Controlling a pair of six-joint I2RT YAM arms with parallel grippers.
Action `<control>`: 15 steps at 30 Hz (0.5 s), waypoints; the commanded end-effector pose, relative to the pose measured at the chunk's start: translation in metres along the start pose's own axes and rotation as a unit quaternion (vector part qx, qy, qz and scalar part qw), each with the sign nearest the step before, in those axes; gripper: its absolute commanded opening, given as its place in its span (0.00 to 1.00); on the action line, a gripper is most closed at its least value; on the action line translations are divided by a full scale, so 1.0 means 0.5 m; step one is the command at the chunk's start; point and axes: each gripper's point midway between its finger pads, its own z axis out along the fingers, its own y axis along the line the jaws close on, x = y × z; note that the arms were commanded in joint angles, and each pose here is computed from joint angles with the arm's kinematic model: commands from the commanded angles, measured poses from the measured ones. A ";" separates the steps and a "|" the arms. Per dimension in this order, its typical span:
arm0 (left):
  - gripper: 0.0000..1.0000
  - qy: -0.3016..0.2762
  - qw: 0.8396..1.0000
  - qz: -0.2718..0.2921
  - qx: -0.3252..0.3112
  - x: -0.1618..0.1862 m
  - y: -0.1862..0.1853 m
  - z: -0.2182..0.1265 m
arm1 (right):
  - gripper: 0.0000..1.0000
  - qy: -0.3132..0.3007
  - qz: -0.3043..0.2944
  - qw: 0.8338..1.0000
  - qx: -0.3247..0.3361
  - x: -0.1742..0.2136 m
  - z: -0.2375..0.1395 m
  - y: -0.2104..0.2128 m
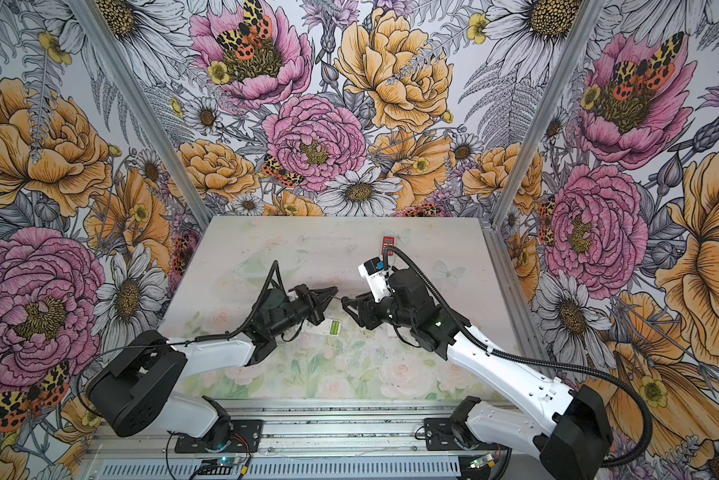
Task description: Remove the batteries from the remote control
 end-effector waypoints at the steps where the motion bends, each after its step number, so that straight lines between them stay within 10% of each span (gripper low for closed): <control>1: 0.00 0.007 0.999 -0.037 0.024 0.017 -0.033 0.011 | 0.51 -0.010 0.001 1.000 -0.001 -0.009 0.005 0.006; 15: 0.00 0.009 0.999 -0.031 0.018 0.020 -0.023 0.012 | 0.41 -0.020 0.011 1.000 0.007 -0.013 0.018 -0.003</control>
